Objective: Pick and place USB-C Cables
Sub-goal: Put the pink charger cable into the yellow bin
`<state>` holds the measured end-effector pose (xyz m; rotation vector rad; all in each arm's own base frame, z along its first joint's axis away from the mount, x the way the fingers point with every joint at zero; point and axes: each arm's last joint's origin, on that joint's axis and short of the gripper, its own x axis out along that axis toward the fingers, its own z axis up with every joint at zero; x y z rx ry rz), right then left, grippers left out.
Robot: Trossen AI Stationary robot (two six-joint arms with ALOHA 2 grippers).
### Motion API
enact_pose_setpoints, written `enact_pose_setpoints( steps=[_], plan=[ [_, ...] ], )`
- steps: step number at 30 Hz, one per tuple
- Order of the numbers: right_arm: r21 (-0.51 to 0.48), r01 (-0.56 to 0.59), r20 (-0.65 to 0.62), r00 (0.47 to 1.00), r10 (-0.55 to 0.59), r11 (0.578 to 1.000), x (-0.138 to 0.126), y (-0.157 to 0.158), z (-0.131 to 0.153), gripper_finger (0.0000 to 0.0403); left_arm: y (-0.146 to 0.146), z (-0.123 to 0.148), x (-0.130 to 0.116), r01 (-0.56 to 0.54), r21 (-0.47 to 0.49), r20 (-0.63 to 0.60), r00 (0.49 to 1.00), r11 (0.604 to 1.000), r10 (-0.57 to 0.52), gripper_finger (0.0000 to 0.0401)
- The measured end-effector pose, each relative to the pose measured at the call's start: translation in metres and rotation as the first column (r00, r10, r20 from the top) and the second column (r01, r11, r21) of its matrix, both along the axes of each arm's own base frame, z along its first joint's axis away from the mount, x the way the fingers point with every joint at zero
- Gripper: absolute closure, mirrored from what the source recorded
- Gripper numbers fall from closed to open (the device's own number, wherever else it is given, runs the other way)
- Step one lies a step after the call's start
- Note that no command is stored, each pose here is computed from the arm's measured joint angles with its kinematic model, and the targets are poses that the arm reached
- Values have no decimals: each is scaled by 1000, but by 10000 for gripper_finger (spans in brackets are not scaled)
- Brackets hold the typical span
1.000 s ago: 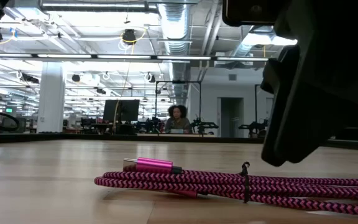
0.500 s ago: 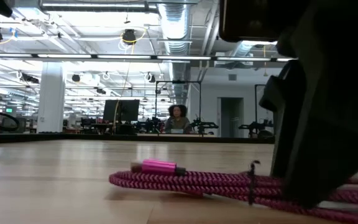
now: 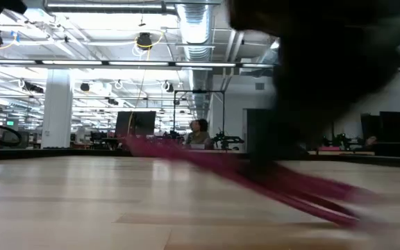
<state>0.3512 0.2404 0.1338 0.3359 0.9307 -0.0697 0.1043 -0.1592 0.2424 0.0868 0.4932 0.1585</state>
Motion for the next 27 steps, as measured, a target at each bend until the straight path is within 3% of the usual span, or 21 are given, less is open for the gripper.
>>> enact_pose_setpoints(
  steps=[3,5,12,16,19,24,27],
  plan=[
    [-68,101,170,981,-88,993,11,-4,8,383,1,1,0,-24,-1,34,999,1000,24,207],
    [-104,200,295,942,-162,974,19,-9,14,381,1,0,1,-46,-3,68,997,999,46,207],
    [-141,518,620,711,-333,844,47,-36,42,398,8,-30,1,-126,39,209,971,991,115,207],
    [-62,546,687,630,-361,835,64,-57,55,393,18,-37,3,-197,42,276,945,980,178,207],
    [-68,537,711,617,-337,841,72,-70,61,394,21,-34,7,-215,25,273,941,976,201,207],
    [-97,462,779,587,-222,881,78,-74,76,397,23,-24,14,-90,5,154,984,996,89,207],
    [-119,424,796,581,-169,898,79,-74,80,397,21,-12,17,10,-22,151,988,1000,-7,207]
  ],
)
